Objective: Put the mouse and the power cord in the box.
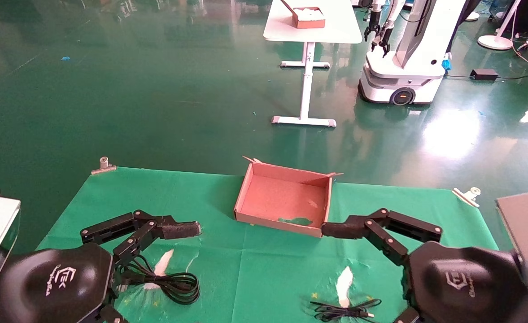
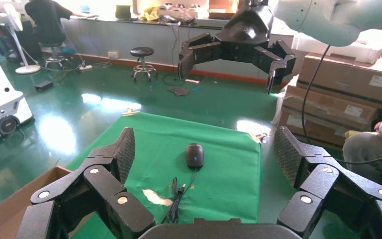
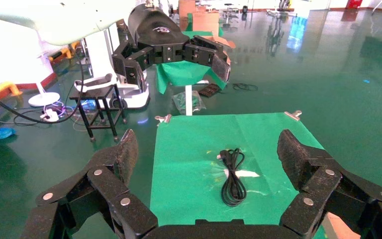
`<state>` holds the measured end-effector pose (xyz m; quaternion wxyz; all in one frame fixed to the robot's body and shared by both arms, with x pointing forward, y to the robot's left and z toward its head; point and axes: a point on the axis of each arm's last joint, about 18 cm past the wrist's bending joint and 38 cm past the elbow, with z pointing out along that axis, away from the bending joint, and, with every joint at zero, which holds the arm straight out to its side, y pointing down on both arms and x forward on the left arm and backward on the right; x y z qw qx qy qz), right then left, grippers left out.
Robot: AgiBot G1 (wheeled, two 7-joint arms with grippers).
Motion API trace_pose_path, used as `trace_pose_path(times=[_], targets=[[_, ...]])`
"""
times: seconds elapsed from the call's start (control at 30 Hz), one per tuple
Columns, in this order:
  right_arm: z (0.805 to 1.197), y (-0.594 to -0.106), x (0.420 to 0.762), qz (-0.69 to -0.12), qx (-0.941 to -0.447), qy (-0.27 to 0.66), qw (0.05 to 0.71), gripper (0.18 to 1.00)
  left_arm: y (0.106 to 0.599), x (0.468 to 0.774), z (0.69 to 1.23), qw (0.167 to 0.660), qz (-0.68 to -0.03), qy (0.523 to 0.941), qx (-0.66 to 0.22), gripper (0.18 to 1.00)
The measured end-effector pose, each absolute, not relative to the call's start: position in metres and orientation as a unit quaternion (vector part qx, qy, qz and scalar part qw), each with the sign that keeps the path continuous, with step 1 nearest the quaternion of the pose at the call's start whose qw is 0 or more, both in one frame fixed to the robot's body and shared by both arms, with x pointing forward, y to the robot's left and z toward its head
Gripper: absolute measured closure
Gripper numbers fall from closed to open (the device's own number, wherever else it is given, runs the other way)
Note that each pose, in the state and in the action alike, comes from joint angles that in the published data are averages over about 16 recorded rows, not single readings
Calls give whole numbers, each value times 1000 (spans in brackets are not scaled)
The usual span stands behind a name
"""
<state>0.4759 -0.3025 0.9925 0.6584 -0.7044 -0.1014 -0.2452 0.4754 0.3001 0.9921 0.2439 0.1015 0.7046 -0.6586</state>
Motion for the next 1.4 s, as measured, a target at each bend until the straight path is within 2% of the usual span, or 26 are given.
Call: trace_pose_path(times=[1.4], targets=[[993,-302,476,-245,-704,-101,658,178,300,475,992,244,-659,705,101,184]])
